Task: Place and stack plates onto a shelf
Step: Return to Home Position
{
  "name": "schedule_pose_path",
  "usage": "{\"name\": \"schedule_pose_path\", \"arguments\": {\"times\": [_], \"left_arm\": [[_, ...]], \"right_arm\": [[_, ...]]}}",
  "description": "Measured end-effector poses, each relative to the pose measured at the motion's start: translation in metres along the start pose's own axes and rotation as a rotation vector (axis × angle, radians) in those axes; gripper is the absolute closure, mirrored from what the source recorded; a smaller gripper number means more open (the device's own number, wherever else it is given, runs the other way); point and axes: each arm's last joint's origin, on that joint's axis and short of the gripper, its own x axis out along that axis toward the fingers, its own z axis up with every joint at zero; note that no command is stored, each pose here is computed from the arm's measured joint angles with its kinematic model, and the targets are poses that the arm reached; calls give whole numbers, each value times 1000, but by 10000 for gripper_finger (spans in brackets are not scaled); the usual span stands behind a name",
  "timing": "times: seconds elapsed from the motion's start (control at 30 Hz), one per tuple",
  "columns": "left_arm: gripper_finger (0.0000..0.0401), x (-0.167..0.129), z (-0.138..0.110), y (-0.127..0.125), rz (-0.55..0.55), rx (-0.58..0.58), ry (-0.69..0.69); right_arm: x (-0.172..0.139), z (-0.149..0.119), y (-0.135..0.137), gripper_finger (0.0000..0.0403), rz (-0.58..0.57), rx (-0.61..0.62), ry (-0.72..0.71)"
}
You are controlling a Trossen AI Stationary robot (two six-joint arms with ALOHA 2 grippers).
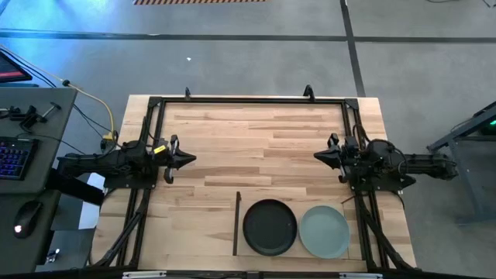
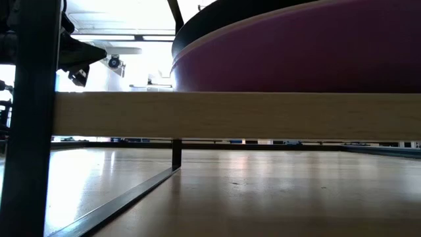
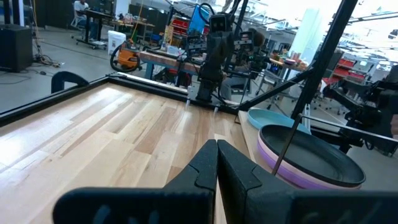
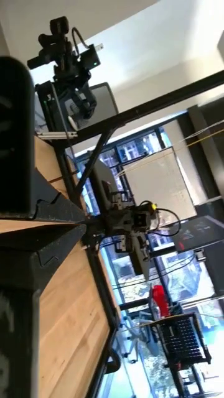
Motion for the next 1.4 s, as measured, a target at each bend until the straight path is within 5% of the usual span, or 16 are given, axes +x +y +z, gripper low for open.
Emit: {"name": "schedule_pose_path", "arguments": {"times": [0.8, 0.93, 1.4], "left_arm": [[401, 0, 0, 0, 0, 0, 0], [401, 0, 0, 0, 0, 0, 0], [401, 0, 0, 0, 0, 0, 1]], "right_arm": [[-7, -18, 2, 403, 73, -69, 16], [-7, -23, 0, 403, 5, -71, 53], [-9, -35, -1, 403, 37, -224, 181]]}}
